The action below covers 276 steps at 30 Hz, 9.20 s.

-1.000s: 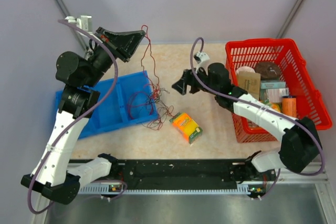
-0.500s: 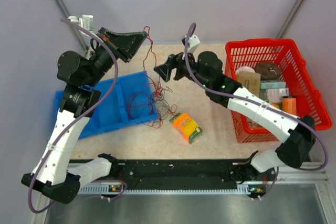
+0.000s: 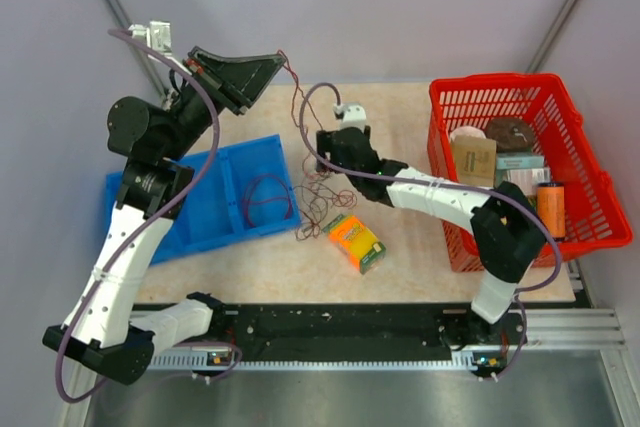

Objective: Untangle the cables

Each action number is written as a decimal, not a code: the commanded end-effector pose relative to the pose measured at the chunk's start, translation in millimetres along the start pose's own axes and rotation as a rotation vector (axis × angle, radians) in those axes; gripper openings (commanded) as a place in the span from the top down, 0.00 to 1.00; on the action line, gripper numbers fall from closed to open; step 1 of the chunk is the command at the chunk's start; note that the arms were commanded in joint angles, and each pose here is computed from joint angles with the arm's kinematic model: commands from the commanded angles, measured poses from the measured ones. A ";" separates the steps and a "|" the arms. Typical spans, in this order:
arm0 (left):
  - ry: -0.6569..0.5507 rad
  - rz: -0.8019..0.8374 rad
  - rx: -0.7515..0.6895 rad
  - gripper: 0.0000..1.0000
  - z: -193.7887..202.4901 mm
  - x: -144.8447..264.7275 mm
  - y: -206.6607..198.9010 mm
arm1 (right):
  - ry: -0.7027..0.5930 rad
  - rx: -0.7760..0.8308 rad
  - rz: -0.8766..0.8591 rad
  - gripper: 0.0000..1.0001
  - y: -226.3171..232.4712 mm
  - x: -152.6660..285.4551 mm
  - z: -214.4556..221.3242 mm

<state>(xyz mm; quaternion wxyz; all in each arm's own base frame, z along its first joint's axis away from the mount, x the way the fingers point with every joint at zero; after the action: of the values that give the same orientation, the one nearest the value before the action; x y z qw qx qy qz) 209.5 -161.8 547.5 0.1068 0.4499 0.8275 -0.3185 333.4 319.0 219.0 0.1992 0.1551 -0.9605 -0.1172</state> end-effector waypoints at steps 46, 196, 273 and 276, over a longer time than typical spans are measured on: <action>-0.213 -0.192 -0.417 1.00 -85.7 40.8 -48.1 | 0.032 0.244 -1.001 0.13 15.6 77.7 -24.7; 0.062 -0.727 -0.379 1.00 39.0 55.9 114.0 | -0.016 0.037 0.217 1.00 -147.5 -78.5 -33.0; 0.611 -0.409 -0.143 0.53 321.0 30.3 198.6 | -0.004 -0.064 -0.444 1.00 -51.2 87.2 -140.7; 0.614 -0.428 -0.137 0.56 321.2 34.7 198.3 | -0.006 -0.065 -0.447 1.00 -51.0 88.0 -140.8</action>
<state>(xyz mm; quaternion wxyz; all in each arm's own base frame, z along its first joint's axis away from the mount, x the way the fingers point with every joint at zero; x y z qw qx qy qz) 322.1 -264.7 183.4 -0.2007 0.3421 0.9106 -0.1161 331.4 224.9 331.9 0.2159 0.3507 -0.8925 -0.1839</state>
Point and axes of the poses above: each gripper's point midway between its finger pads, its own x axis back along the fingers, its own y axis along the line the jaws close on, z = x × y, the point moved 7 cm from there along x, back along the fingers, and after that the axes turned 6 degrees about -x, right-handed, at the moved point
